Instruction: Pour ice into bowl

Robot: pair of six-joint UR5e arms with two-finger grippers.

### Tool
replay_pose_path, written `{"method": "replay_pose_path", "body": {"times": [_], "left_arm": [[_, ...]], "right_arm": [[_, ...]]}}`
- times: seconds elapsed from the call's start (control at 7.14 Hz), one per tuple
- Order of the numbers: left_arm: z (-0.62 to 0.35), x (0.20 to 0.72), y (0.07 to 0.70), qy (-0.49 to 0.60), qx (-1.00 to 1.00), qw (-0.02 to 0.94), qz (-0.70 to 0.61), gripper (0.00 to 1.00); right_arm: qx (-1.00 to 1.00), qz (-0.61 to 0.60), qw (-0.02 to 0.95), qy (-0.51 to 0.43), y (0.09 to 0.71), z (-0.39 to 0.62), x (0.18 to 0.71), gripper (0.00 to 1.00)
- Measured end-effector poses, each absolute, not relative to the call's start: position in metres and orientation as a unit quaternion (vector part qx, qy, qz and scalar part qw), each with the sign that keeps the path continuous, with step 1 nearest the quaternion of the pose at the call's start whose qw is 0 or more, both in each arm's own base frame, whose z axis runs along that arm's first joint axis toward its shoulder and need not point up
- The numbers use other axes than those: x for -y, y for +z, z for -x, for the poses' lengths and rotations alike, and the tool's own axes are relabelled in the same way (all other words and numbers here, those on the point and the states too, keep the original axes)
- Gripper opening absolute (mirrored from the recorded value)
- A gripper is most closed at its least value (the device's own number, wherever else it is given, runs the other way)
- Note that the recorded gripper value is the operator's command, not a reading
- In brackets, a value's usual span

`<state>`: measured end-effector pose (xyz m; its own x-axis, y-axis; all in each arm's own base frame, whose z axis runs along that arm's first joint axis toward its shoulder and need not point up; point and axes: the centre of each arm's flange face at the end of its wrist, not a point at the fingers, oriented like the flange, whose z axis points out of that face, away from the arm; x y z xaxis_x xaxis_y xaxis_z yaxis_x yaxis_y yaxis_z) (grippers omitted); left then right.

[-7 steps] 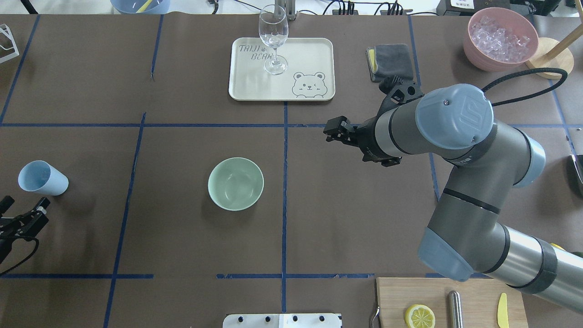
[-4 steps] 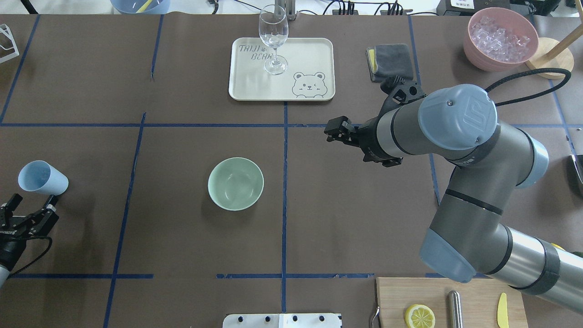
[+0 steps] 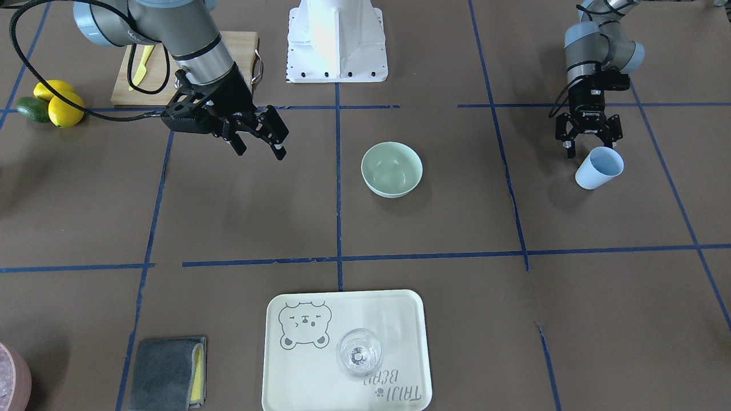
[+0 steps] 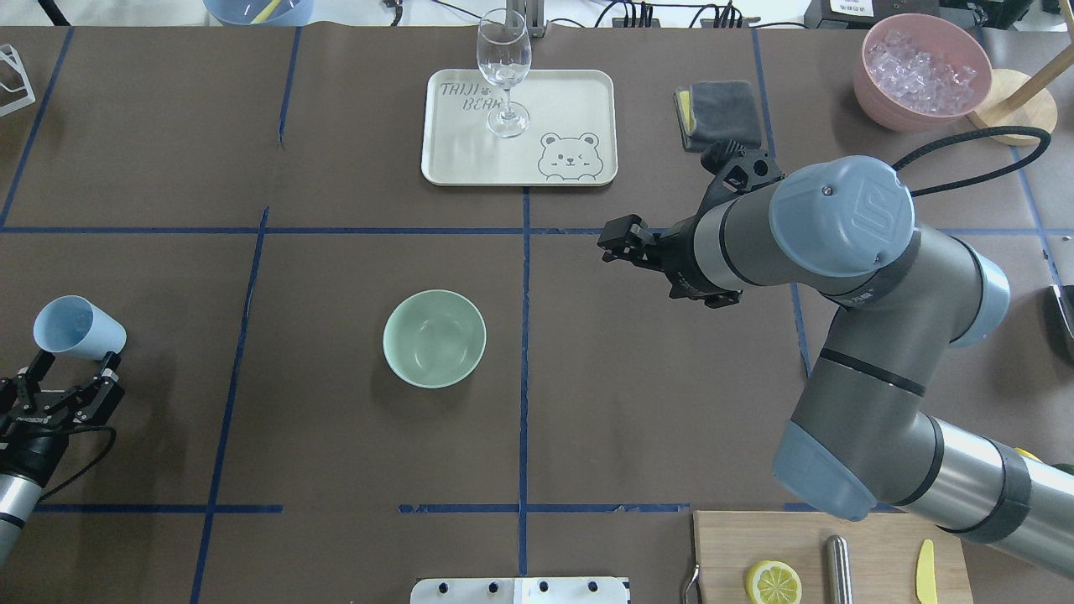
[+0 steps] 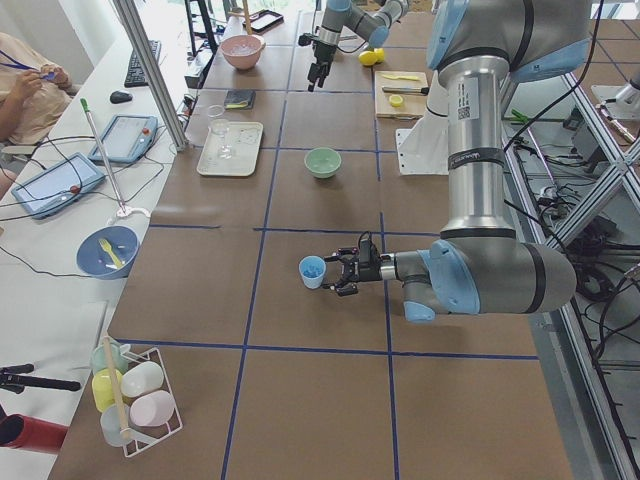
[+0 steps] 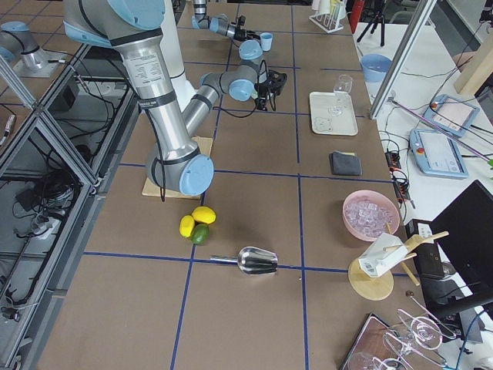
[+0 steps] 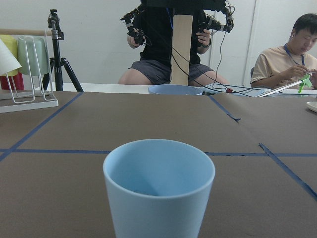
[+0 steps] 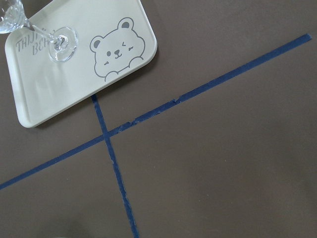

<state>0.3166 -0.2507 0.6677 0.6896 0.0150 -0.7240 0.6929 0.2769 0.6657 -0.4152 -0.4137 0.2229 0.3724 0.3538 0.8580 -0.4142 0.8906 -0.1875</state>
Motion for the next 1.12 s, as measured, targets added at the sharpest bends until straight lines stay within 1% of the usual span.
{"method": "replay_pose_path", "body": {"times": [0.42,1.12], "left_arm": [[-0.314,0.27,0.673,-0.237,-0.301,0.738,-0.555,0.99],[-0.32,0.286,0.671,-0.238,-0.294,0.744,-0.551,0.99]], "right_arm": [[0.51,-0.029,0.828,0.232,0.223,0.416,0.413,1.0],[0.508,-0.028,0.829,0.232,0.226,0.415,0.413,1.0]]}}
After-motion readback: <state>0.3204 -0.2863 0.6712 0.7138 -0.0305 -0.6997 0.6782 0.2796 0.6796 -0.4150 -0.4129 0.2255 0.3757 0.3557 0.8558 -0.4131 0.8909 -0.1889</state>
